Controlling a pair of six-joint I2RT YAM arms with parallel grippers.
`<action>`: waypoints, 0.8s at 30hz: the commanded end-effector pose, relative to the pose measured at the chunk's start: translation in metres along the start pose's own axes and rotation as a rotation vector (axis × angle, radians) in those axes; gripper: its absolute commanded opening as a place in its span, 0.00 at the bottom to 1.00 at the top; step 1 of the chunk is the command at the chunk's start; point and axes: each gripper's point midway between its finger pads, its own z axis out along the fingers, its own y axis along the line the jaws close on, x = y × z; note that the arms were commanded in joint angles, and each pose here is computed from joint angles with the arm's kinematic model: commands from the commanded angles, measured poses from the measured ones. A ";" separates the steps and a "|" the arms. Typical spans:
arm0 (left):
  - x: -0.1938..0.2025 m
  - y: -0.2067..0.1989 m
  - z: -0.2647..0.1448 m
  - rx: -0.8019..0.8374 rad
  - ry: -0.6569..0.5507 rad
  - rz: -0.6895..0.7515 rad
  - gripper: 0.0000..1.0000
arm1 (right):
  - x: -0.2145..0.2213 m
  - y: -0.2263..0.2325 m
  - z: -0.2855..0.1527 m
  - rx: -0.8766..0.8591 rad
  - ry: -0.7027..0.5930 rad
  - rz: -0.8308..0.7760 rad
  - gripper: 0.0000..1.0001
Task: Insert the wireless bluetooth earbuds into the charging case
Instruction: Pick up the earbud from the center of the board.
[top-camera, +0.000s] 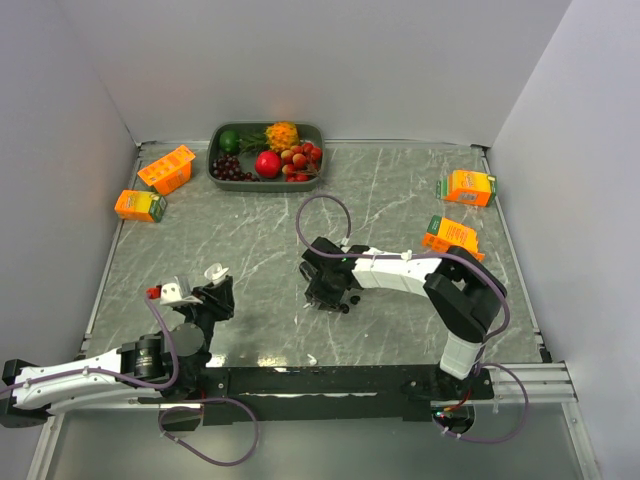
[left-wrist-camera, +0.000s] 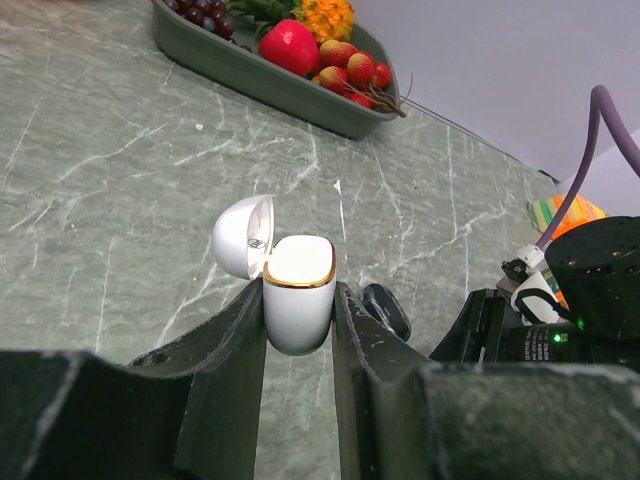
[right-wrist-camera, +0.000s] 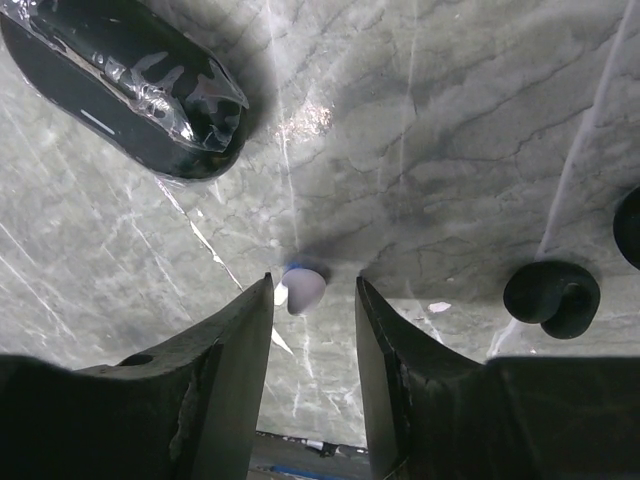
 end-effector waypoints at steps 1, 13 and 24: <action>-0.016 -0.004 -0.001 -0.006 -0.017 -0.062 0.01 | -0.002 0.007 0.000 -0.006 0.000 0.014 0.43; -0.015 -0.004 -0.001 -0.006 -0.016 -0.064 0.01 | -0.001 0.000 0.001 0.009 0.001 0.006 0.33; -0.015 -0.005 -0.001 -0.004 -0.016 -0.068 0.01 | -0.010 0.003 -0.017 0.007 -0.079 -0.094 0.03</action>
